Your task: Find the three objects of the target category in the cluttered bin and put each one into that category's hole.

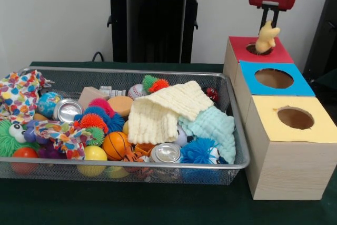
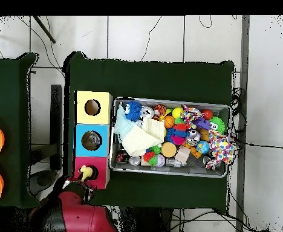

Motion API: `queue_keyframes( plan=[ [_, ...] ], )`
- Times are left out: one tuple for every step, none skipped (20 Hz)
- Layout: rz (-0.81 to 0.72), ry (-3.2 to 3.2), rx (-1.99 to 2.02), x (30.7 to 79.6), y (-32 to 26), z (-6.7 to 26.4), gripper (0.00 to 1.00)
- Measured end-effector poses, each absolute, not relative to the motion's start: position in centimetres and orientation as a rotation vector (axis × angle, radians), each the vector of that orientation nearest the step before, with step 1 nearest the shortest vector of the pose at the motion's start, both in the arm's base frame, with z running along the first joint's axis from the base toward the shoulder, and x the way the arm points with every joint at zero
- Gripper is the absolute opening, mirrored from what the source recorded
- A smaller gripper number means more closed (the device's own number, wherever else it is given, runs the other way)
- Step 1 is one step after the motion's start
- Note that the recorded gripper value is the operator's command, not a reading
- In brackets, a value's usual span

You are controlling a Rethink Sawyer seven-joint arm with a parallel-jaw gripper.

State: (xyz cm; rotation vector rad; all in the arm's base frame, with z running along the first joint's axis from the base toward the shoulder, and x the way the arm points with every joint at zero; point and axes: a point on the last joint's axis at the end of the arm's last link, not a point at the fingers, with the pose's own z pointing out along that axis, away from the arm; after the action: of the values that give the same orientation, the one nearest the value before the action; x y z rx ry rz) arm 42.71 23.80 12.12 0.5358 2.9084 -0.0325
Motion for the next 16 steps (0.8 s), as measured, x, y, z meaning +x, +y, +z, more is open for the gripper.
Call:
queue_keyframes(
  plan=[
    [-0.034,2.908,0.537,42.72,23.75,12.13,0.0],
    [-0.035,2.907,0.538,42.73,23.7,12.13,0.0],
    [-0.037,2.906,0.541,42.75,23.58,12.16,0.0],
    [-0.039,2.904,0.544,42.77,23.46,12.18,0.0],
    [-0.04,2.904,0.544,42.78,23.43,12.19,0.0],
    [-0.042,2.903,0.545,42.78,23.39,12.19,0.0],
    [-0.043,2.903,0.546,42.79,23.35,12.2,1.0],
    [-0.045,2.9,0.545,42.79,23.33,12.26,1.0],
    [-0.046,2.9,0.544,42.75,23.32,12.26,1.0],
    [-0.046,2.9,0.544,42.74,23.32,12.26,1.0],
    [-0.047,2.899,0.545,42.76,23.29,12.28,1.0],
    [-0.048,2.899,0.545,42.75,23.27,12.28,1.0],
    [-0.048,2.899,0.545,42.76,23.24,12.29,1.0],
    [-0.049,2.898,0.546,42.76,23.22,12.3,1.0],
    [-0.049,2.899,0.546,42.76,23.22,12.29,1.0],
    [-0.049,2.899,0.546,42.75,23.21,12.29,1.0]
  ],
)
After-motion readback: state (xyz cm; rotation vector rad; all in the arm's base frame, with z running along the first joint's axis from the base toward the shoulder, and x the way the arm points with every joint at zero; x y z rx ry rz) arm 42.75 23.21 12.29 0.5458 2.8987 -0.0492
